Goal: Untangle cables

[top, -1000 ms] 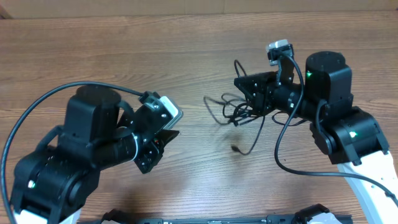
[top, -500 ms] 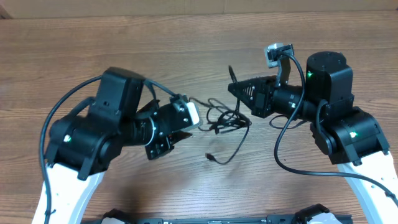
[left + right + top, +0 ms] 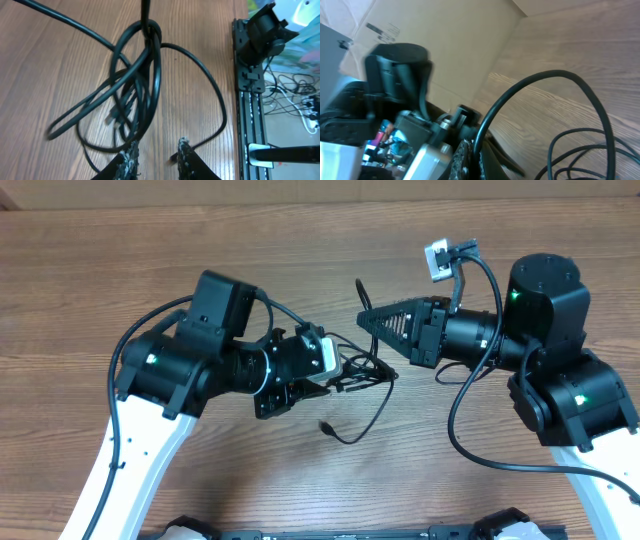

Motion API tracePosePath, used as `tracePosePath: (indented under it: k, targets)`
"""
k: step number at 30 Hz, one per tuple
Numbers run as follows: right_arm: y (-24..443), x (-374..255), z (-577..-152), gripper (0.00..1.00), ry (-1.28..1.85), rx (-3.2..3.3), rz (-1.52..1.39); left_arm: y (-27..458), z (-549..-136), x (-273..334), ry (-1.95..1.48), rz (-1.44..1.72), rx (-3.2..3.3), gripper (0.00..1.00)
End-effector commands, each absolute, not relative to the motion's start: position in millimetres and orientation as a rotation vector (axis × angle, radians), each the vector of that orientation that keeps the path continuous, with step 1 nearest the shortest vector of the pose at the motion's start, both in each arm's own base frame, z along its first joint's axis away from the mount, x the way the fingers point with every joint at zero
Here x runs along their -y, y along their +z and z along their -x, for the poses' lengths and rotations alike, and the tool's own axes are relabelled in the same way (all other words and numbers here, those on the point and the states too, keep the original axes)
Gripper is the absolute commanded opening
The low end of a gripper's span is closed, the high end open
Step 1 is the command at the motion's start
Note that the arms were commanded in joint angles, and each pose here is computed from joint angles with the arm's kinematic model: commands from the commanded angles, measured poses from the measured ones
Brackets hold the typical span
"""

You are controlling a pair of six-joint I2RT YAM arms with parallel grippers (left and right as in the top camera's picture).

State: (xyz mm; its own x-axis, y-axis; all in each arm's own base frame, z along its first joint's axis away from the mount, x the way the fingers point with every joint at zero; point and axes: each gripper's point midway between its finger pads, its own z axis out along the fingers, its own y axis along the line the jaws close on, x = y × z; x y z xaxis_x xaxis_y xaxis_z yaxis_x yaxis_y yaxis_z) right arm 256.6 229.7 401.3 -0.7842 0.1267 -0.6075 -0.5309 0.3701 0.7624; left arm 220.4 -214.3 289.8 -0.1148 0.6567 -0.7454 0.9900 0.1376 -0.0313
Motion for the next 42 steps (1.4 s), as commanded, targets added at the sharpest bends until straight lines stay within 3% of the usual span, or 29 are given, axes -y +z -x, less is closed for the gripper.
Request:
tracePosePath:
  k: [1, 4, 5, 8, 13, 14, 15, 16, 35, 36, 37, 38, 42]
  targets:
    - [426, -233, -245, 0.04, 1.506, -1.989, 0.369, 290, -215, 223, -0.820, -1.619, -1.767, 0.27]
    - [431, -236, -244, 0.04, 1.524, -1.972, 0.374, 290, -216, 225, -0.834, -1.626, -1.755, 0.38]
    - [433, -237, -244, 0.04, 1.533, -1.969, 0.369, 290, -216, 226, -0.841, -1.628, -1.744, 0.38]
    - [441, -242, -239, 0.04, 1.578, -1.947, 0.377, 293, -217, 228, -0.847, -1.625, -1.722, 0.23]
    - [459, -255, -225, 0.04, 1.671, -1.892, 0.429, 298, -218, 232, -0.865, -1.619, -1.685, 0.34]
    - [461, -257, -223, 0.04, 1.683, -1.887, 0.431, 298, -219, 232, -0.865, -1.619, -1.683, 0.27]
    - [463, -259, -222, 0.04, 1.696, -1.882, 0.431, 298, -219, 233, -0.864, -1.619, -1.682, 0.10]
    - [465, -259, -221, 0.04, 1.704, -1.878, 0.433, 298, -219, 232, -0.864, -1.618, -1.683, 0.04]
    - [479, -244, -250, 0.04, 1.578, -1.771, 0.356, 284, -206, 226, -0.934, -1.592, -1.817, 0.04]
    - [477, -245, -250, 0.31, 1.556, -1.764, 0.381, 283, -206, 226, -0.942, -1.591, -1.821, 0.04]
    - [473, -245, -250, 0.71, 1.534, -1.772, 0.398, 284, -204, 227, -0.959, -1.587, -1.819, 0.04]
    - [466, -245, -250, 0.95, 1.509, -1.791, 0.416, 286, -202, 228, -0.978, -1.585, -1.811, 0.04]
    - [430, -245, -254, 0.98, 1.423, -1.910, 0.452, 298, -196, 233, -1.041, -1.573, -1.745, 0.04]
